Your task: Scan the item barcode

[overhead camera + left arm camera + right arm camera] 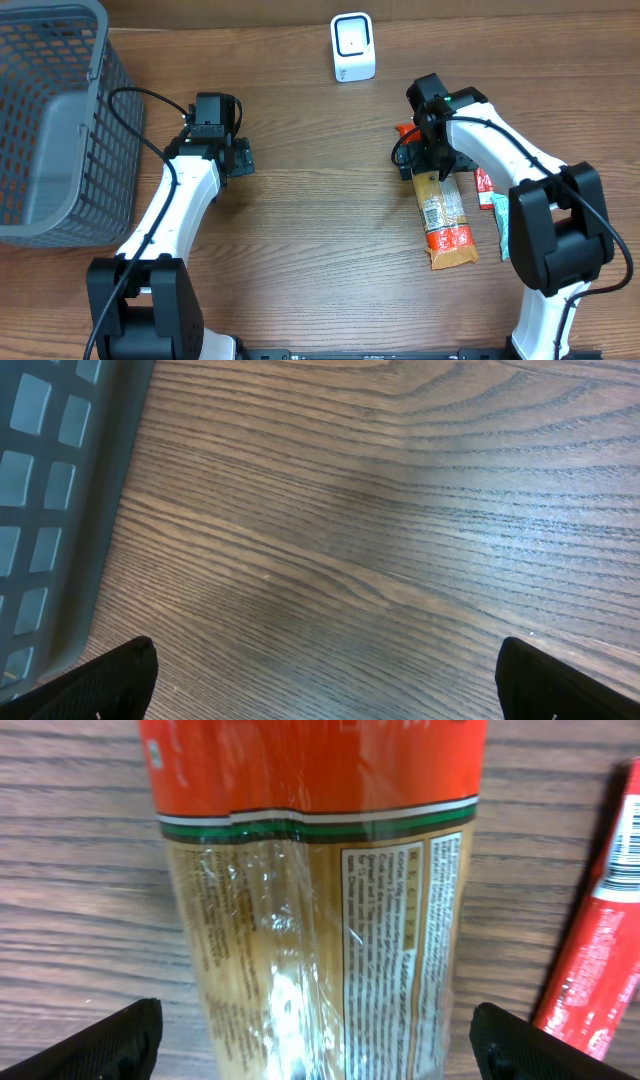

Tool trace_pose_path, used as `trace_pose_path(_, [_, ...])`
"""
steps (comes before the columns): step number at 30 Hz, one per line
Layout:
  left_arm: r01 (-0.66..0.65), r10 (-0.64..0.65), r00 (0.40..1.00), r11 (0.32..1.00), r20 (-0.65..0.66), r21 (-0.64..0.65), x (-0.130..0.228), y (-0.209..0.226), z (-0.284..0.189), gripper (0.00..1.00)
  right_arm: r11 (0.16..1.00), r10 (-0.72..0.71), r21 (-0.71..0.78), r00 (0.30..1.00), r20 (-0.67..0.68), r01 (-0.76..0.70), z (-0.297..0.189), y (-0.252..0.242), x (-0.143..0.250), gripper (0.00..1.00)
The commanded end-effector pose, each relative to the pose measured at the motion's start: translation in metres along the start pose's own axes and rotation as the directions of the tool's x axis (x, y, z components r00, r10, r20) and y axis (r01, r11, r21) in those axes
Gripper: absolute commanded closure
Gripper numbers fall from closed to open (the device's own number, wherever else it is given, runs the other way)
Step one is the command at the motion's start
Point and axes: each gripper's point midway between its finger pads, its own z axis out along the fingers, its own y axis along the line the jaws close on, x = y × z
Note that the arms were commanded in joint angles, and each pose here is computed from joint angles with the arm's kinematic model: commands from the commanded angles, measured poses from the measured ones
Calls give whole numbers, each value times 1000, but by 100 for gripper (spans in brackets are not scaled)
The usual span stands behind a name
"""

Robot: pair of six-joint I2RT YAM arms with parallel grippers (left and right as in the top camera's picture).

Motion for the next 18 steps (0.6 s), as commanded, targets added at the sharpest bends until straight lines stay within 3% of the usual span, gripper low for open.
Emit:
trace_pose_path(1, [-19,19,1000,1000,-9,-16,2,3,3,0,1000,14,-22,993,119,-12,-43,-2,-12,0])
trace_pose_path(9, [-19,19,1000,1000,-9,-16,2,3,3,0,997,42,-78,939,342,-16,-134,-7,-15,0])
trace_pose_path(18, [-19,18,1000,1000,-8,-16,2,3,3,0,991,82,-136,826,558,-6,-229,-18,5,0])
